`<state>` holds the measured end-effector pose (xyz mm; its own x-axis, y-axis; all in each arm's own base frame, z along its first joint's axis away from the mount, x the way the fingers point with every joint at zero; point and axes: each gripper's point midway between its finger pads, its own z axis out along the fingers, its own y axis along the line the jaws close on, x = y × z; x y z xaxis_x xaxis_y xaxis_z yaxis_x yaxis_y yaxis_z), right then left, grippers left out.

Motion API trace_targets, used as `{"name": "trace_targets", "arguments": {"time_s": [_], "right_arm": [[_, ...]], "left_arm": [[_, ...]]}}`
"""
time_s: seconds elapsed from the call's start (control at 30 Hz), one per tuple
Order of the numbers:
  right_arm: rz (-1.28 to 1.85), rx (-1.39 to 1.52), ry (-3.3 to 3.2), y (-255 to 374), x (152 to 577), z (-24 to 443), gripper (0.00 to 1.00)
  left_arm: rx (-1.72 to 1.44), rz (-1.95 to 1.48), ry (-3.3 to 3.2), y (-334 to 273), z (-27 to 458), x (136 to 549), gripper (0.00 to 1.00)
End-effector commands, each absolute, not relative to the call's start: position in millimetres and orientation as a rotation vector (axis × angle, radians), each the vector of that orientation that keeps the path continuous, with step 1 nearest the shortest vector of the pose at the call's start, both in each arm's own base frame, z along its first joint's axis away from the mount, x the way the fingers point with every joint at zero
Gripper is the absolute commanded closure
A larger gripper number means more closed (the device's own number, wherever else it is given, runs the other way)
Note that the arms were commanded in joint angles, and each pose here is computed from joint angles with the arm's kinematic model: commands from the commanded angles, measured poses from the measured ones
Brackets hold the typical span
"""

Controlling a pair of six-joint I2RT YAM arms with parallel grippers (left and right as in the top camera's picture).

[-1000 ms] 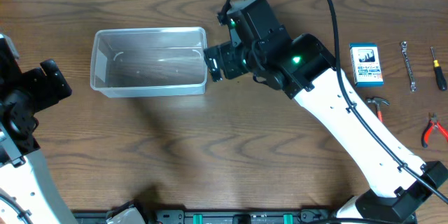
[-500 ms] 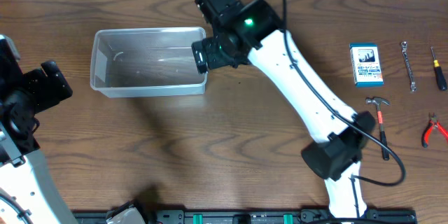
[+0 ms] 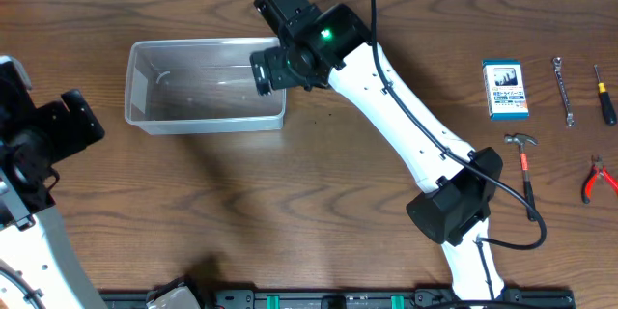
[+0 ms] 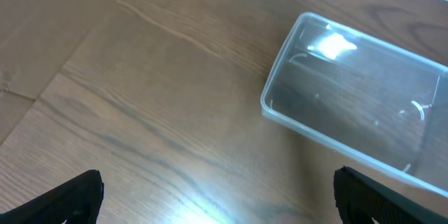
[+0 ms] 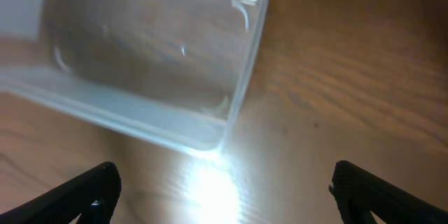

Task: Pack container
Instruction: 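Close the right gripper on the clear container's right wall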

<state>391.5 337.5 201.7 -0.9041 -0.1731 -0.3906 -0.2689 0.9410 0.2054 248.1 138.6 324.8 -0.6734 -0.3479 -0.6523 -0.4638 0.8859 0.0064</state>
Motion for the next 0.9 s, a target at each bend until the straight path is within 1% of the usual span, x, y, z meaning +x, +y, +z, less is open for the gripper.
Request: {"name": "trace_targets", "arguments": {"time_s": [0.0, 0.33, 0.6, 0.87], "right_arm": [[0.339, -0.214, 2.713, 341, 405, 193, 0.01], [0.266, -0.108, 2.803, 340, 414, 141, 0.01], [0.226, -0.049, 2.842, 328, 422, 121, 0.01], [0.165, -0.050, 2.903, 324, 423, 88, 0.01]], "left_arm": [[-0.595, 0.206, 2.376, 137, 326, 247, 0.02], [-0.609, 0.190, 2.428, 132, 317, 238, 0.02], [-0.614, 0.184, 2.448, 130, 314, 234, 0.02], [-0.615, 0.183, 2.451, 130, 314, 234, 0.02]]}}
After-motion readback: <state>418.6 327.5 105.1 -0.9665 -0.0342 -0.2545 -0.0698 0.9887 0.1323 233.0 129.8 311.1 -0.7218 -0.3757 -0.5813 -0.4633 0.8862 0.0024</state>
